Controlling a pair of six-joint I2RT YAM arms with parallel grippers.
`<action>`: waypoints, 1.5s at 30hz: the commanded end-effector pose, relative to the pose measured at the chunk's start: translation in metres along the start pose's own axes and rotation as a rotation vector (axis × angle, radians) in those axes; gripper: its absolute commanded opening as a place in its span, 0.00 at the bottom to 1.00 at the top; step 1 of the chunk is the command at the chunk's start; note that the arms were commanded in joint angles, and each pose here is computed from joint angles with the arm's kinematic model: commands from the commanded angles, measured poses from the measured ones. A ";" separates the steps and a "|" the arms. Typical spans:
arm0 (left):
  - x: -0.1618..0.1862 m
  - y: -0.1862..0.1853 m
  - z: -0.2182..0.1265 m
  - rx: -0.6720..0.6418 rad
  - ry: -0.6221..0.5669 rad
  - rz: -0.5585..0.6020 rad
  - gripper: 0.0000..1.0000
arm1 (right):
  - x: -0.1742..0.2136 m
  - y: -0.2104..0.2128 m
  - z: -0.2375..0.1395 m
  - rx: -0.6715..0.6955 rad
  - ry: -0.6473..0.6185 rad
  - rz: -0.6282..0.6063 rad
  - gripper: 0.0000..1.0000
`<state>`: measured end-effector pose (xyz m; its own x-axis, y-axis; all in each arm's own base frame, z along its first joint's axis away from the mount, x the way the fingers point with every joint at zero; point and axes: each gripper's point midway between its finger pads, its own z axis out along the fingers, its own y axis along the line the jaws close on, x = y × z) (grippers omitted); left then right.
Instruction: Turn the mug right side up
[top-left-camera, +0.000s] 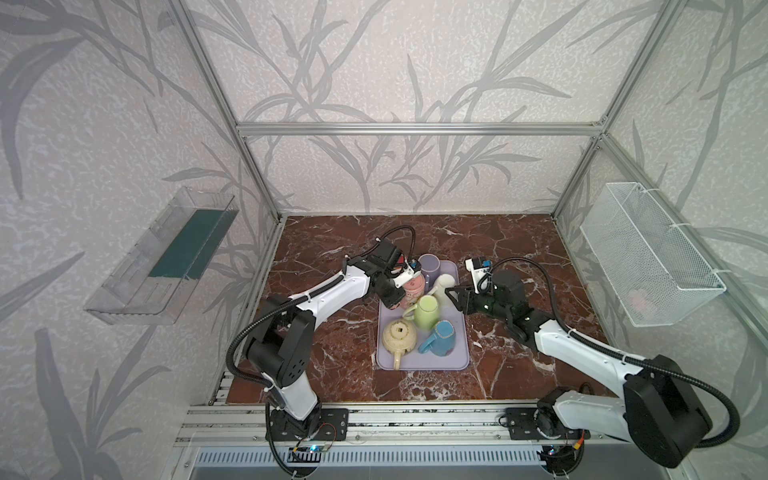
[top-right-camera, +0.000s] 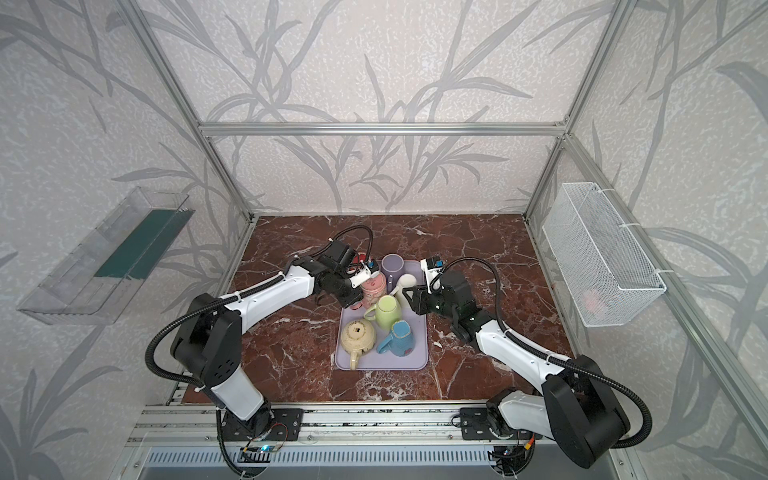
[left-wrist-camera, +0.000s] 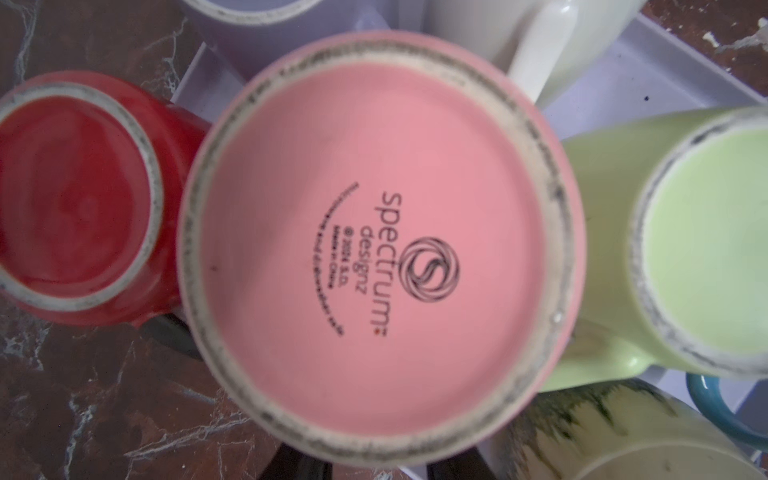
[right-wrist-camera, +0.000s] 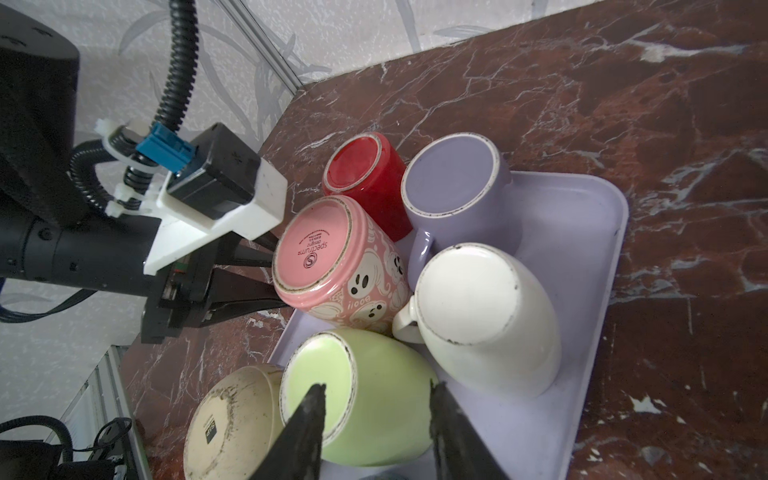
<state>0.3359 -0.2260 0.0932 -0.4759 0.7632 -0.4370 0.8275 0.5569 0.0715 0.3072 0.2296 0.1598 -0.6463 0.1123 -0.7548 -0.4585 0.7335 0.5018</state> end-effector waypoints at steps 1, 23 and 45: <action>0.004 0.000 0.006 -0.016 0.012 0.053 0.33 | -0.001 -0.002 0.002 0.011 -0.014 0.003 0.42; 0.006 -0.003 0.022 -0.029 0.052 0.096 0.27 | 0.002 -0.005 0.005 0.017 -0.002 0.011 0.42; 0.009 -0.003 0.012 -0.052 0.049 0.053 0.00 | 0.003 -0.002 0.007 0.000 0.002 0.015 0.43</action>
<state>0.3409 -0.2264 0.0728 -0.4553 0.7999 -0.3910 0.8320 0.5385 0.1329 0.3109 0.2287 0.1507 -0.6621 0.1200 -0.7398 -0.4310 0.7465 0.5069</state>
